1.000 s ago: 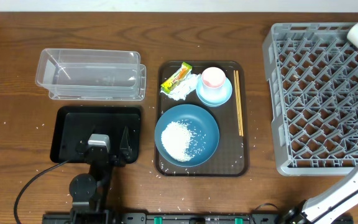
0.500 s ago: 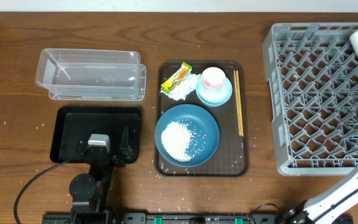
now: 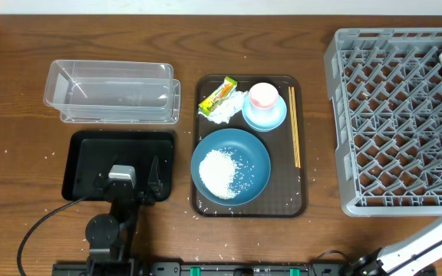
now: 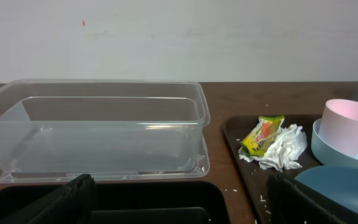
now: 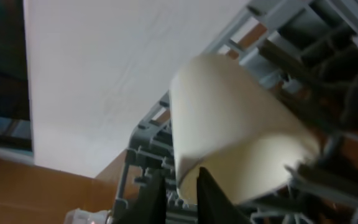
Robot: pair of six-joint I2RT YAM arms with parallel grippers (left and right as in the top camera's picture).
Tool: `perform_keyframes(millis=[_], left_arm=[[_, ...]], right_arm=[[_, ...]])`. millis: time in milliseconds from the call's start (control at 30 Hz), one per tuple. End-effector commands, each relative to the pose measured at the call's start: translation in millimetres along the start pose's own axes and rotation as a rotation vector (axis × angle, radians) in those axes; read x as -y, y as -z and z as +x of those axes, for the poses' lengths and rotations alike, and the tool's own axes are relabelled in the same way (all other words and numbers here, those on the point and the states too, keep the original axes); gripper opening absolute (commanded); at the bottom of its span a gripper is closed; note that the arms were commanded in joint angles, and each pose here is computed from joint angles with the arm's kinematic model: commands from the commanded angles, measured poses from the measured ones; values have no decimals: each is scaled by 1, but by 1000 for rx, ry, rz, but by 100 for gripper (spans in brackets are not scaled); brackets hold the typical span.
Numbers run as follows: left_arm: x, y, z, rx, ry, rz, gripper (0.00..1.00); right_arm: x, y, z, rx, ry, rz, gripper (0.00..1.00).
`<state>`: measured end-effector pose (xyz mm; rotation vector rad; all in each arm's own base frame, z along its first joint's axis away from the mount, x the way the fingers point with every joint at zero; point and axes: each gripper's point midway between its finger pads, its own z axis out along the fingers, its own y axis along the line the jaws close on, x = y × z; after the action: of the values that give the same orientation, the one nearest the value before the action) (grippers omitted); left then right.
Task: Sort waste into correct bins and load items into the dishwasher rack
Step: 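Lower the white cup into the rack's back-right corner and release, then reach the right gripper to the pink cup and grasp it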
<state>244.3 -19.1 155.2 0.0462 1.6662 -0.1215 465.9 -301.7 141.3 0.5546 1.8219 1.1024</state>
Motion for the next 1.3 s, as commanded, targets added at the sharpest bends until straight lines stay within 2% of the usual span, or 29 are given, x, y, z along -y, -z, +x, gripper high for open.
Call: perform_keyframes(millis=[0, 33, 233, 300, 533, 633, 733, 800, 833, 867, 900, 1000, 1067, 1133, 1267], left_arm=[[2, -1, 14, -42, -2, 15, 91], [2, -1, 14, -42, -2, 15, 91], [2, -1, 14, -42, -2, 15, 91], [2, -1, 14, -42, -2, 15, 91], [2, -1, 14, -42, -2, 15, 91], [2, -1, 14, -42, -2, 15, 91], [2, -1, 14, -42, -2, 15, 91], [2, -1, 14, -42, -2, 15, 91], [2, -1, 14, -42, -2, 15, 91], [2, -1, 14, -42, -2, 15, 91], [2, -1, 14, -42, -2, 15, 91], [2, -1, 14, -42, -2, 15, 91], [2, -1, 14, -42, -2, 15, 91], [2, -1, 14, -42, -2, 15, 91], [2, -1, 14, -42, -2, 15, 91]], right_arm=[[-17, 14, -6, 10, 3, -14, 21], [-18, 17, -7, 12, -5, -10, 24], [-21, 30, -8, 29, -66, 69, 20], [-17, 39, -8, 43, -88, 154, 20], [-1, 109, -3, 122, -185, 701, 20], [-19, 132, -9, 187, -197, 794, 20], [-50, 137, -20, 235, -154, 782, 22], [-71, 128, -22, 232, -118, 733, 26], [-83, 119, -21, 218, -106, 683, 32], [-96, 108, -18, 194, -97, 616, 49], [-112, 93, -13, 157, -90, 524, 57], [-159, 49, 11, 15, -51, 275, 59], [-184, 17, 39, -98, 9, 184, 59], [-187, -13, 75, -214, 13, 242, 58], [-175, -62, 146, -412, 116, 547, 58]])
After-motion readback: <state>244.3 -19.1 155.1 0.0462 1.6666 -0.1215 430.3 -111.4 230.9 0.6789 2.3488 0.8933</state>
